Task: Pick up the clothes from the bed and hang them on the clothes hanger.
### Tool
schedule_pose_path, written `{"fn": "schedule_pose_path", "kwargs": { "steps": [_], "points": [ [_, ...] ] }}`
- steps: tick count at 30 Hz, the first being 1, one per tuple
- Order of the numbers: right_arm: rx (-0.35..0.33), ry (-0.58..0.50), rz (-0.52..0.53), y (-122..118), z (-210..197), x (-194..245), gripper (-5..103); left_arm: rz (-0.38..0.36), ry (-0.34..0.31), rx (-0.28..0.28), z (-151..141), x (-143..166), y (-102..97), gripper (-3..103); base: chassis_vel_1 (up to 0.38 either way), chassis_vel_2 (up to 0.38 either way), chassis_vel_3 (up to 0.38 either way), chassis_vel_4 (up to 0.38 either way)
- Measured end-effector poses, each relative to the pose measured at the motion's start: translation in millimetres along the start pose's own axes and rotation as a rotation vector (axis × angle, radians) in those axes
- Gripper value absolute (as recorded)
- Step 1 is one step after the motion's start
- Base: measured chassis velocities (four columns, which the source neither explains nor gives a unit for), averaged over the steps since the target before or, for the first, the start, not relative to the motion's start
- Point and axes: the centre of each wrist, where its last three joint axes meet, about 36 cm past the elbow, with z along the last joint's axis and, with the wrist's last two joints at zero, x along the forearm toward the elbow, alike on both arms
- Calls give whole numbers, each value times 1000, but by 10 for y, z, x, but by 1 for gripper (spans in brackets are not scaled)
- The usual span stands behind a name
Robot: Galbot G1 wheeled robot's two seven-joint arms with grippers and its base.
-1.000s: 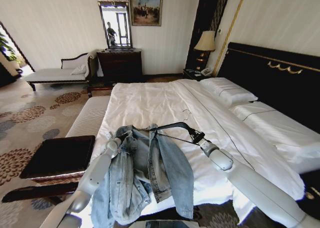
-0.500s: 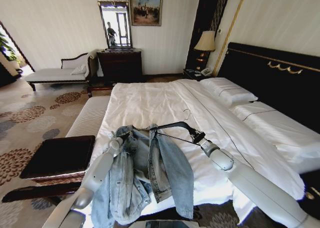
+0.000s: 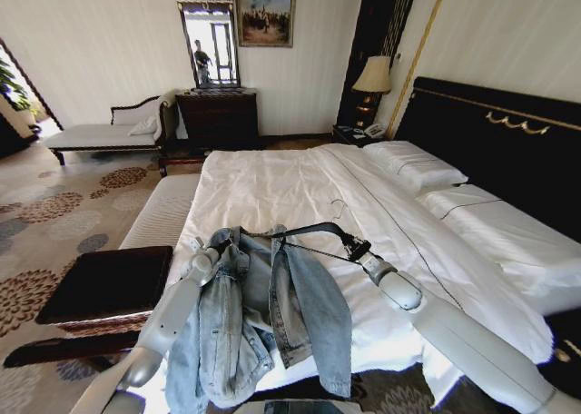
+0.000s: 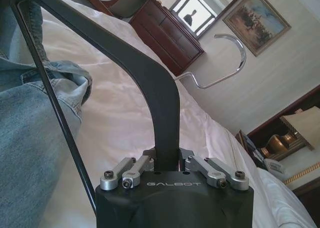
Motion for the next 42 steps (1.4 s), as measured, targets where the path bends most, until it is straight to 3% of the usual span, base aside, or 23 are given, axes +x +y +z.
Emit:
{"fn": "schedule_pose_path", "kwargs": {
  "steps": [7,21,29,34,42],
  "points": [
    [70,-56,-16,130,-151,-289,21,44,-26,-5,-215,252,-128,2,0,0,0,0],
    [165,-46,-96,661,-295,-996,21,81,-6,-28,-122,572,-221,2,0,0,0,0],
    [147,-49,-146,998,-502,-1214,21,103,24,-43,46,734,-270,2,0,0,0,0],
    [115,-57,-159,1078,-645,-1221,21,111,43,-49,180,821,-280,2,0,0,0,0],
    [126,-92,-197,1274,-937,-1322,21,139,54,-62,307,939,-403,2,0,0,0,0]
  ]
}}
